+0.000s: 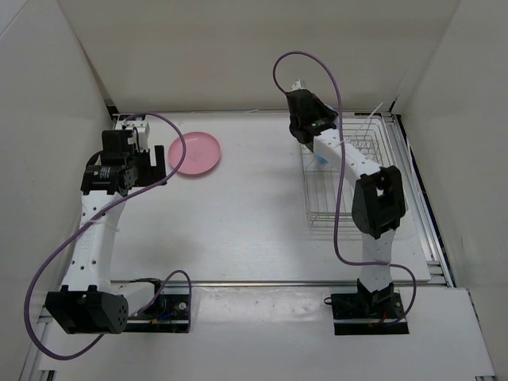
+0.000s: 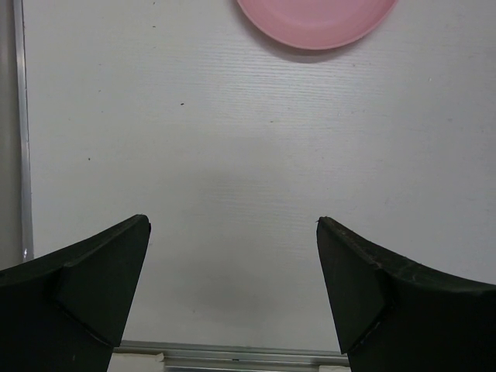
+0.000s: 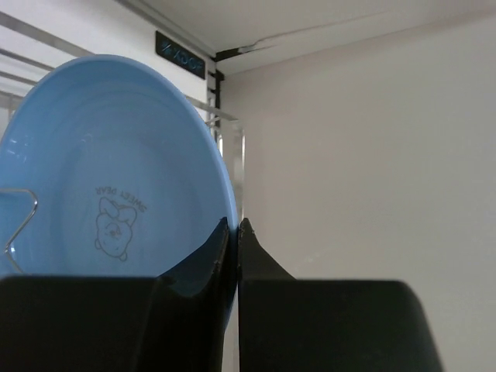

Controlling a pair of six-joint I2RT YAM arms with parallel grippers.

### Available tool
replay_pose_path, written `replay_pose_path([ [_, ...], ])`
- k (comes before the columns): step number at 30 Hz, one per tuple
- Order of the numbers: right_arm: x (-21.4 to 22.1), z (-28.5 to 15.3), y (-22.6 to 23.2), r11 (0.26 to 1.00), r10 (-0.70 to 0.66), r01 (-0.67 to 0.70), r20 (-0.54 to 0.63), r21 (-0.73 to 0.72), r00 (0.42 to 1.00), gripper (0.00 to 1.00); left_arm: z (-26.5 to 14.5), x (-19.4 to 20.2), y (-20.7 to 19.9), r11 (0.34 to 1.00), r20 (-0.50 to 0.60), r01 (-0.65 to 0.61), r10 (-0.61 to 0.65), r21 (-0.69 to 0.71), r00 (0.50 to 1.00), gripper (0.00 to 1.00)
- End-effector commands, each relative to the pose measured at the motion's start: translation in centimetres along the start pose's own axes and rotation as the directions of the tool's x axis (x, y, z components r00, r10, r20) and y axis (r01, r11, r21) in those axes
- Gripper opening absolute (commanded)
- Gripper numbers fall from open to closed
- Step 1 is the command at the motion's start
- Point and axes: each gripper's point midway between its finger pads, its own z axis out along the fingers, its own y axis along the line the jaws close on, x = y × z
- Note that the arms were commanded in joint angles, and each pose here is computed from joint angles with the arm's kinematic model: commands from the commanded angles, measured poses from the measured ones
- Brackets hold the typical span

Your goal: Unload the plates from the dish rack

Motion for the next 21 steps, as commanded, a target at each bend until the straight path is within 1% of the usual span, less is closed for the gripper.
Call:
replay_pose_path([
  [1,-1.2,-1.6,-6.5,0.981,0.068,-0.075,0.044,0.181,0.997,0.00,0.9,-0.1,-0.4,1.000,0.015,-0.012,0.012,0.023,1.000,1.00],
  [2,-1.1,-2.1,-7.5,0.977,0.059,-0.067,0.043,0.201,0.997,0.00,1.1,0.0,-0.4,1.000,0.017,-0.012,0.012,0.023,1.000,1.00],
  [3,-0.9,-2.3,-7.8,0.978,0.052,-0.059,0.042,0.202,0.998,0.00,1.2,-0.7,-0.4,1.000,0.044,-0.022,0.021,0.022,0.999,1.00],
  [4,-1.2,-2.8,-8.9,0.972,0.076,-0.087,0.061,0.217,0.995,0.00,1.7,-0.4,-0.3,0.999,0.034,-0.033,0.033,0.022,0.999,1.00],
  [6,-0.5,-4.0,-10.6,0.968,0.083,-0.097,0.072,0.230,0.994,0.00,2.0,-1.3,-0.5,0.999,0.044,-0.034,0.032,0.030,0.999,1.00],
  [7,-0.2,-5.2,-12.5,0.961,0.114,-0.134,0.093,0.242,0.989,0.00,1.7,-2.4,-0.5,0.999,0.068,-0.033,0.031,0.029,0.997,1.00],
  [9,0.2,-6.2,-13.5,0.962,0.125,-0.148,0.114,0.227,0.986,0.00,2.2,-3.7,-1.3,0.997,0.073,-0.042,0.037,0.063,0.997,1.00],
  [10,0.6,-7.3,-14.9,0.961,0.142,-0.169,0.133,0.219,0.981,0.00,1.5,-5.1,-1.6,0.996,0.101,-0.044,0.036,0.079,0.994,1.00],
  [11,0.9,-7.8,-15.5,0.958,0.161,-0.188,0.139,0.218,0.977,0.00,1.5,-5.8,-2.1,0.993,0.111,-0.047,0.035,0.110,0.993,1.00],
  [13,1.2,-9.0,-16.5,0.949,0.230,-0.261,0.180,0.179,0.956,0.00,1.5,-7.0,-3.5,0.988,0.131,-0.053,0.034,0.144,0.991,1.00],
  [14,1.9,-9.3,-16.0,0.962,0.212,-0.235,0.163,0.137,0.964,0.00,1.5,-7.5,-4.5,0.981,0.144,-0.066,0.040,0.182,0.989,1.00],
  [15,1.7,-9.9,-16.2,0.945,0.291,-0.312,0.184,0.094,0.939,0.00,1.5,-7.7,-5.3,0.975,0.147,-0.078,0.048,0.207,0.988,1.00],
  [16,2.0,-10.6,-14.7,0.964,0.266,-0.265,0.187,-0.029,0.946,0.00,1.6,-8.2,-7.3,0.957,0.143,-0.104,0.067,0.270,0.987,1.00],
  [17,1.8,-11.3,-13.8,0.953,0.299,-0.280,0.201,-0.118,0.933,0.00,1.7,-7.7,-8.4,0.941,0.121,-0.129,0.096,0.312,0.988,1.00],
  [18,1.4,-12.8,-13.4,0.907,0.401,-0.352,0.215,-0.231,0.891,0.00,1.7,-7.7,-9.7,0.925,0.114,-0.143,0.109,0.353,0.988,1.00],
  [19,1.9,-13.9,-11.1,0.885,0.382,-0.296,0.197,-0.359,0.903,0.00,1.4,-7.7,-12.3,0.883,0.121,-0.185,0.146,0.432,0.982,1.00],
  [20,1.6,-14.9,-9.8,0.842,0.410,-0.280,0.208,-0.461,0.888,0.00,1.2,-7.6,-13.7,0.855,0.133,-0.218,0.176,0.470,0.975,1.00],
  [21,1.2,-17.6,-7.0,0.748,0.432,-0.196,0.241,-0.634,0.869,0.00,0.5,-7.3,-16.4,0.803,0.144,-0.260,0.216,0.537,0.966,1.00],
])
